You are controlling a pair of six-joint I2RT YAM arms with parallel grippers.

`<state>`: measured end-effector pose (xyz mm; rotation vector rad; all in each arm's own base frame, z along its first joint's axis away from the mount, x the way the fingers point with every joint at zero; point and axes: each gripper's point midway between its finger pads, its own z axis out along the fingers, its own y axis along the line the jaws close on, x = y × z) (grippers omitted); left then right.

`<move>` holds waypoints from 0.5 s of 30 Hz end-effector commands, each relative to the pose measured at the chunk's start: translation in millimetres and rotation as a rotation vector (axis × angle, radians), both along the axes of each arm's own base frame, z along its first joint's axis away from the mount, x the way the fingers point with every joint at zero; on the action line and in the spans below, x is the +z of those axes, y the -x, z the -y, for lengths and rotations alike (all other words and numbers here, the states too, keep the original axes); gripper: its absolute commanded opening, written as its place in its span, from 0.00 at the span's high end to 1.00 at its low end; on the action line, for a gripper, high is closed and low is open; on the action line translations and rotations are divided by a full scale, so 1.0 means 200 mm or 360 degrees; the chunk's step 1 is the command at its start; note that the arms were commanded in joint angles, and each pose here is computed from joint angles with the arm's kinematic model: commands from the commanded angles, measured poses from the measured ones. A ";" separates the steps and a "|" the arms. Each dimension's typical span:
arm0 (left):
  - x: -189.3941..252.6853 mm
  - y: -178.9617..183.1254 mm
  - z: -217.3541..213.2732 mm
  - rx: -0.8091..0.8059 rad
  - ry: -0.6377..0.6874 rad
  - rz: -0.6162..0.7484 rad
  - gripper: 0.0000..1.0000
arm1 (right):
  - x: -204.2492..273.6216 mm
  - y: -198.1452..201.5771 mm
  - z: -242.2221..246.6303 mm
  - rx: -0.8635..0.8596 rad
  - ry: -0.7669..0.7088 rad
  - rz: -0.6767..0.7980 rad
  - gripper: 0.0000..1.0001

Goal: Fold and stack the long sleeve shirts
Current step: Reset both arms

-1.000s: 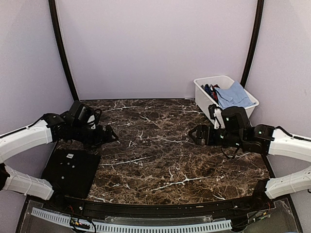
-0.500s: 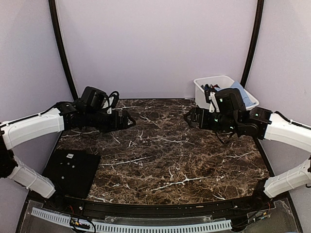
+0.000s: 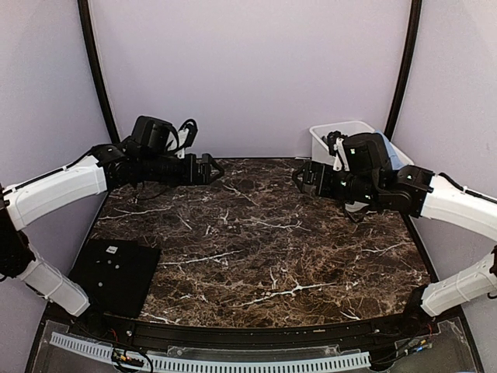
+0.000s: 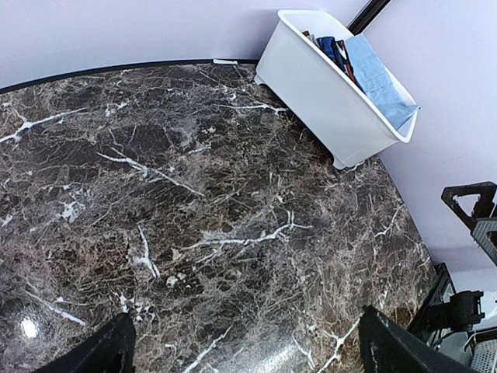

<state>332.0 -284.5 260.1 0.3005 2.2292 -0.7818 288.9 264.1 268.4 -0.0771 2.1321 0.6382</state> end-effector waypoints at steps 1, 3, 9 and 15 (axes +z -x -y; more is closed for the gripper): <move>0.06 -0.04 0.02 -0.0030 -0.0043 0.0077 0.01 | 0.10 -0.04 0.01 -0.0071 -0.0075 0.0073 0.01; 0.07 -0.06 0.03 -0.0037 -0.0039 0.0093 0.01 | 0.11 -0.04 0.02 -0.0076 -0.0085 0.0077 0.01; 0.07 -0.10 0.04 -0.0042 -0.0004 0.0095 0.01 | 0.12 -0.05 0.02 -0.0087 -0.0084 0.0086 0.01; 0.05 -0.11 0.03 -0.0007 0.0013 0.0078 0.01 | 0.10 -0.05 0.03 -0.0086 -0.0035 0.0100 0.01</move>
